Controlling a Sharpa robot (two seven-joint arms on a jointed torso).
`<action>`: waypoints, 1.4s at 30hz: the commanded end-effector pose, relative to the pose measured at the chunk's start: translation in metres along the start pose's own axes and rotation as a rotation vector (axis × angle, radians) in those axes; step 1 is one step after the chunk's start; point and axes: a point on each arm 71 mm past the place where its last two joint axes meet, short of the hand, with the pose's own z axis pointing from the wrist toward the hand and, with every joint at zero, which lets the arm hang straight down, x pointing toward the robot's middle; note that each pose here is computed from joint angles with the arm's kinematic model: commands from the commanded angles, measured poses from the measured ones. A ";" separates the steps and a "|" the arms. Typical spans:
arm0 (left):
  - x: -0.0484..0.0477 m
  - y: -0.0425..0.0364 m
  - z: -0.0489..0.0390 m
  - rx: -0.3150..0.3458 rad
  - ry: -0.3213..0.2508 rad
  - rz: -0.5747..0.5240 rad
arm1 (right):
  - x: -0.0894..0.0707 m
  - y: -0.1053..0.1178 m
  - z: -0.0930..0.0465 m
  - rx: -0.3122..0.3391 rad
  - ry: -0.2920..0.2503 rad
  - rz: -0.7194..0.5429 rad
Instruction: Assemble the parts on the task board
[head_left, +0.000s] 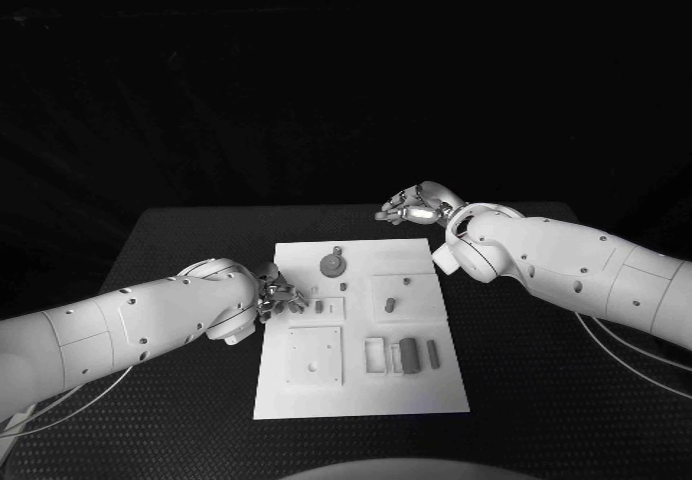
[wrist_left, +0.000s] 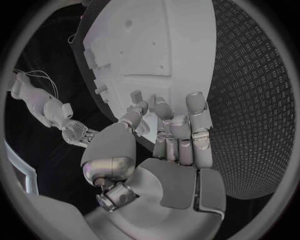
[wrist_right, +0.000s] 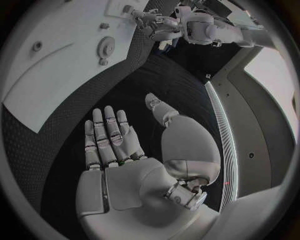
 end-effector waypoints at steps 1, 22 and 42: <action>0.0011 -0.0010 0.0000 0.006 0.015 0.001 | 0.001 0.000 0.000 -0.007 0.012 0.000; 0.0036 -0.0023 -0.0004 0.006 0.040 0.018 | 0.002 -0.001 0.000 -0.005 0.013 0.000; 0.0022 -0.0048 -0.0008 0.023 0.011 -0.007 | 0.002 -0.002 -0.001 -0.002 0.013 0.001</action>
